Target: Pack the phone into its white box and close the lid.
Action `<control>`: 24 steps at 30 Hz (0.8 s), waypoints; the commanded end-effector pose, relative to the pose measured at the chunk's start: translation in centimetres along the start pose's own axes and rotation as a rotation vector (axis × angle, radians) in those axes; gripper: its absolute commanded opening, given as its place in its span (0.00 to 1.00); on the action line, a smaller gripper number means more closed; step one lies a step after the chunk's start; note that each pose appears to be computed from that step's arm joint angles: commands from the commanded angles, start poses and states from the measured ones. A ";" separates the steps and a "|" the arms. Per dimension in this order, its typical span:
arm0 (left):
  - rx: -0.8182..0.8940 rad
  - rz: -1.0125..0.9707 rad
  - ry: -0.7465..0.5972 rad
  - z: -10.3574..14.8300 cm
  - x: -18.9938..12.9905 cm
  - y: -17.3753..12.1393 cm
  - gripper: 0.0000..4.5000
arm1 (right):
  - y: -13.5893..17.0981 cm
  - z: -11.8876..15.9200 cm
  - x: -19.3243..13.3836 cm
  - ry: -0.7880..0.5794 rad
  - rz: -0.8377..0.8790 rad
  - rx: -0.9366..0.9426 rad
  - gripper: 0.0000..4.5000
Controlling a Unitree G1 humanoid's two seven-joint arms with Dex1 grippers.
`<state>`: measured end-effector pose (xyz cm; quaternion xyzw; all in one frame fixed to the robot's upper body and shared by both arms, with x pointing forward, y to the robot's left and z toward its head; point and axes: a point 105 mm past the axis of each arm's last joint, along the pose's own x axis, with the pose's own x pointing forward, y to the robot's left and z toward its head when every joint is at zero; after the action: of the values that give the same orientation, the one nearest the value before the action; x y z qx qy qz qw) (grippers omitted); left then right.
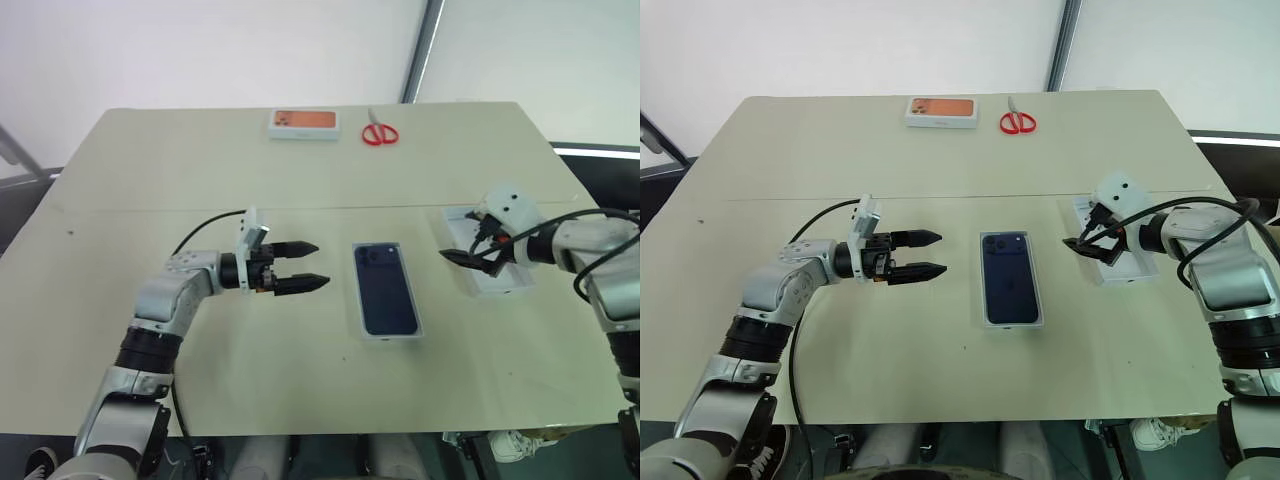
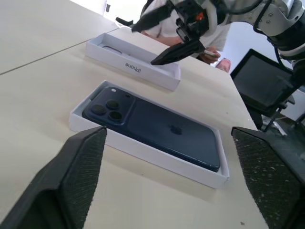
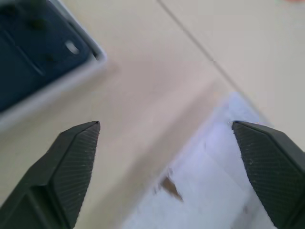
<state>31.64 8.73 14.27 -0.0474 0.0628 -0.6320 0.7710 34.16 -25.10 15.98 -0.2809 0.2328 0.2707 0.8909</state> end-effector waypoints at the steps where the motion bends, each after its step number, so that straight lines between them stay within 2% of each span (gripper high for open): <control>1: 0.065 -0.007 -0.020 1.1 -0.4 -0.1 1.00 | -0.3 -0.5 -0.8 0.062 -0.023 0.148 0.99; 10: 0.105 0.018 -0.030 0.8 -0.2 0.3 1.00 | 1.2 -0.8 -1.2 0.180 -0.044 0.436 0.99; 15: 0.090 0.016 -0.047 0.5 0.5 0.1 1.00 | 2.0 -1.6 -1.6 0.281 -0.058 0.476 0.99; 18: 0.081 0.019 -0.060 0.5 0.9 0.0 1.00 | 1.8 -1.5 -1.4 0.266 -0.067 0.563 0.99; 21: 0.076 0.019 -0.062 0.4 1.1 -0.2 1.00 | 2.1 -0.7 -1.0 0.241 -0.051 0.573 0.99; 24: 0.070 0.021 -0.060 0.3 1.2 -0.3 1.00 | 1.9 -1.1 -0.7 0.248 -0.068 0.608 0.99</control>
<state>31.90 7.68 13.88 -0.0453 0.0304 -0.6195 0.7831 31.76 -24.29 13.81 -0.0506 0.4181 0.1357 0.8968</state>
